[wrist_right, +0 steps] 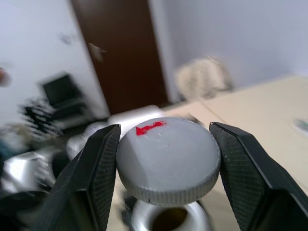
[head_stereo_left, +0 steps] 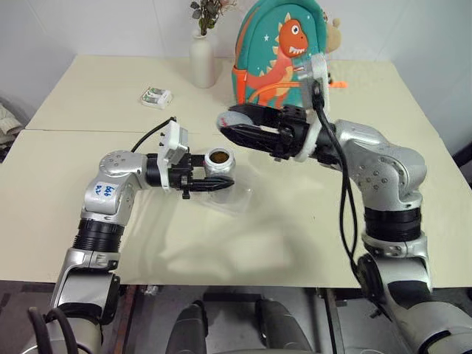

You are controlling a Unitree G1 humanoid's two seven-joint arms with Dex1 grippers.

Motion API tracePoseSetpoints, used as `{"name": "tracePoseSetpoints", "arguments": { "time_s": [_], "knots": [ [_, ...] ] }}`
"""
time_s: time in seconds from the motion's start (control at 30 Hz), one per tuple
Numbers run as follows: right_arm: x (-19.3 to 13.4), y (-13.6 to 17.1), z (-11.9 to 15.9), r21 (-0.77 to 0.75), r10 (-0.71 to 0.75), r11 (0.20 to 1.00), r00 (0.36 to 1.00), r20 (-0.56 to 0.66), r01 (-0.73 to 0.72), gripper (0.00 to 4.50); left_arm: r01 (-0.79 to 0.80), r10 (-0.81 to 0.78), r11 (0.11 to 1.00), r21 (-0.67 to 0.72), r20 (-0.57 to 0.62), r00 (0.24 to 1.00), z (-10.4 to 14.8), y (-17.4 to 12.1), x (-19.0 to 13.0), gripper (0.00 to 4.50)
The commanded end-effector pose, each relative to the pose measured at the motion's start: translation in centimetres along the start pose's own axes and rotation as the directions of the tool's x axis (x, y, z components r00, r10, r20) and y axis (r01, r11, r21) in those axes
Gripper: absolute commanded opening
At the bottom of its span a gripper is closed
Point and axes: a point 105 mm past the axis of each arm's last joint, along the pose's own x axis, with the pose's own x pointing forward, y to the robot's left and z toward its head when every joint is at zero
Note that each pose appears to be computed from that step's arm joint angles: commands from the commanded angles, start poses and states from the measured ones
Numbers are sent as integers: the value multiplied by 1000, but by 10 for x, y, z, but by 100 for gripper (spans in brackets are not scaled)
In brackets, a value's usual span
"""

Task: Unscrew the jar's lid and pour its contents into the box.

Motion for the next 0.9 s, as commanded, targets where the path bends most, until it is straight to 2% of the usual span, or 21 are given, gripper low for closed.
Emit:
{"name": "tracePoseSetpoints", "arguments": {
  "time_s": [0.03,0.13,0.2,0.27,0.5,0.63,0.73,0.83,0.9],
  "knots": [
    [-31,-8,-12,-119,-133,985,990,-38,128,294,-12,9,998,66,49,999,24,-3,-9,204],
    [-52,-10,-36,-174,-199,968,975,-97,181,294,-19,15,998,68,55,998,27,-3,-13,204],
    [-74,-12,-75,-190,-266,954,945,-190,230,294,-28,24,997,66,58,998,29,-2,-15,204],
    [-91,-12,-102,-172,-316,944,922,-224,282,294,-35,31,997,64,62,998,30,-1,-17,204],
    [-104,-21,-138,-69,-409,912,890,-201,403,294,-35,31,998,58,75,997,35,3,-15,204],
    [-110,-25,-145,-58,-434,900,881,-189,432,294,-33,28,998,62,80,996,38,4,-13,204],
    [-116,-26,-142,-20,-428,902,887,-176,431,360,-33,28,998,62,85,996,39,4,-13,204],
    [-120,-28,-135,-47,-439,898,883,-165,438,448,-34,29,998,60,88,996,39,4,-13,204],
    [-121,-29,-122,-82,-439,898,887,-140,432,448,-36,31,998,59,90,995,39,5,-12,204]
  ]
}}
